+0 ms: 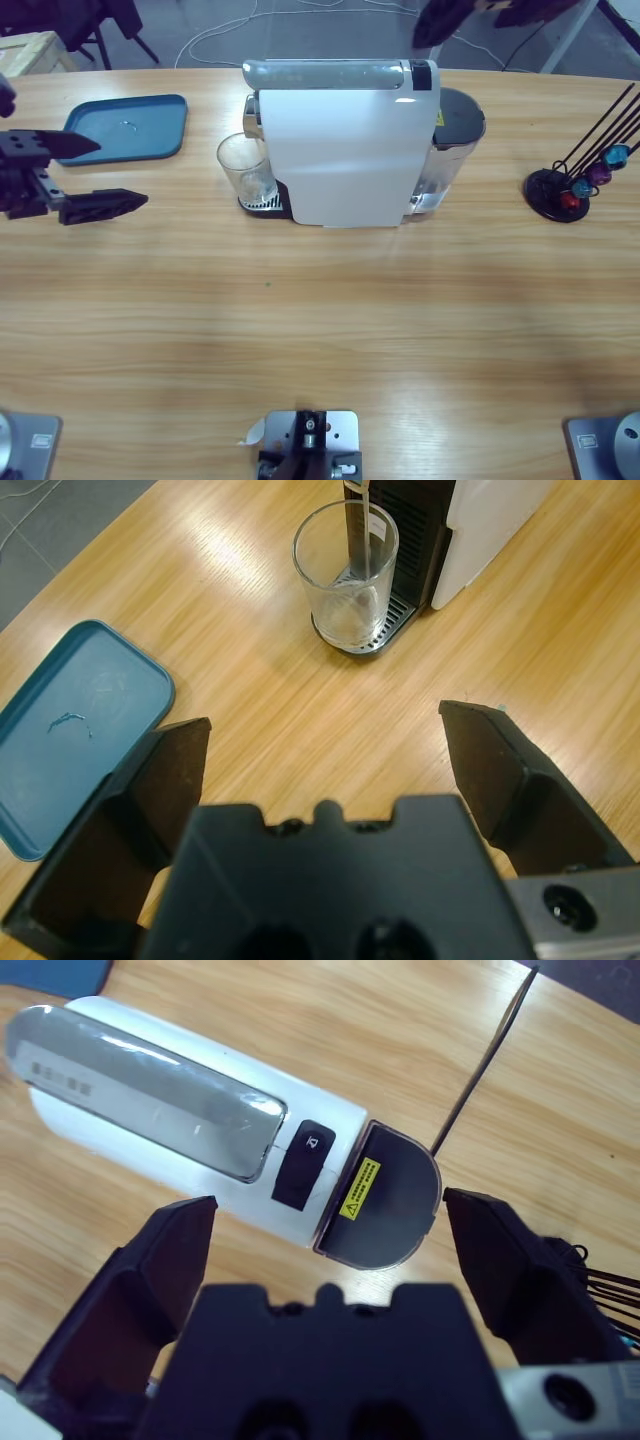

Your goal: Pour coffee

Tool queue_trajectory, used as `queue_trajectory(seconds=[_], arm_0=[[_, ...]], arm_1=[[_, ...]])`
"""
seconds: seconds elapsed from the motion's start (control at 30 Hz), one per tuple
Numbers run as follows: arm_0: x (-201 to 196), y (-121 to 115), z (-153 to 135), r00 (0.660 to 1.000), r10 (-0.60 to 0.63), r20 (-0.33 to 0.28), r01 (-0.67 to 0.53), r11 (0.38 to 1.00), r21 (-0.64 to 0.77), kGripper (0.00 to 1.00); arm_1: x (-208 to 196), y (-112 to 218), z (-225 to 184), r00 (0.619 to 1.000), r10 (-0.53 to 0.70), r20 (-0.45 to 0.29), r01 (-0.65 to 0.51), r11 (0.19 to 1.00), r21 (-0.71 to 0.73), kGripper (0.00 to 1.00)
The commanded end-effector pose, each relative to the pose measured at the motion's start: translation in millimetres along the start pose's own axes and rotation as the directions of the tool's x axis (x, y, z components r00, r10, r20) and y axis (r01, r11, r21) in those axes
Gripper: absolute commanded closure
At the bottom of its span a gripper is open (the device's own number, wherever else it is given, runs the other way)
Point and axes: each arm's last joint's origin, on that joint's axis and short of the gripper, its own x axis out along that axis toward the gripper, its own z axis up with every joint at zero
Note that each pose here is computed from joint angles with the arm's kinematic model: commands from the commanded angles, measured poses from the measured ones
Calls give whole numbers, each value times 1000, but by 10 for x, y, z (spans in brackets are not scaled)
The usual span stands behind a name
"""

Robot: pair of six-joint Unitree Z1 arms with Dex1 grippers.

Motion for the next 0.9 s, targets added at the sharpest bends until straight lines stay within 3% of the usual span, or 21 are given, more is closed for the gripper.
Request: queue_trajectory(seconds=[0.03,0.2,0.4,0.47,0.6,0.73,0.9], arm_0=[[-135,-69,-77,1000,-10,27,11,1000,-5,0],[-269,-111,-141,999,-12,43,12,1000,-2,0],[-403,-184,-319,999,-31,-21,31,999,-13,0],[-478,-212,-370,999,-35,-24,34,999,-40,0],[-613,-254,-445,1000,-22,17,23,997,-75,0],[-642,-262,-460,999,-14,41,21,987,-160,0],[-637,-334,-596,987,-44,157,78,973,-216,0]], arm_1=[[-334,-11,-413,998,34,49,-33,999,-2,0],[-568,-141,-929,987,100,129,-98,995,-19,0],[-507,-300,-1722,977,157,143,-144,985,-99,0],[-495,-330,-1949,973,199,115,-185,975,-124,0],[-480,-387,-2421,941,313,127,-290,941,-172,0],[-613,-515,-2809,904,317,287,-270,943,-193,0],[-458,-547,-2777,945,194,264,-164,978,-132,0]])
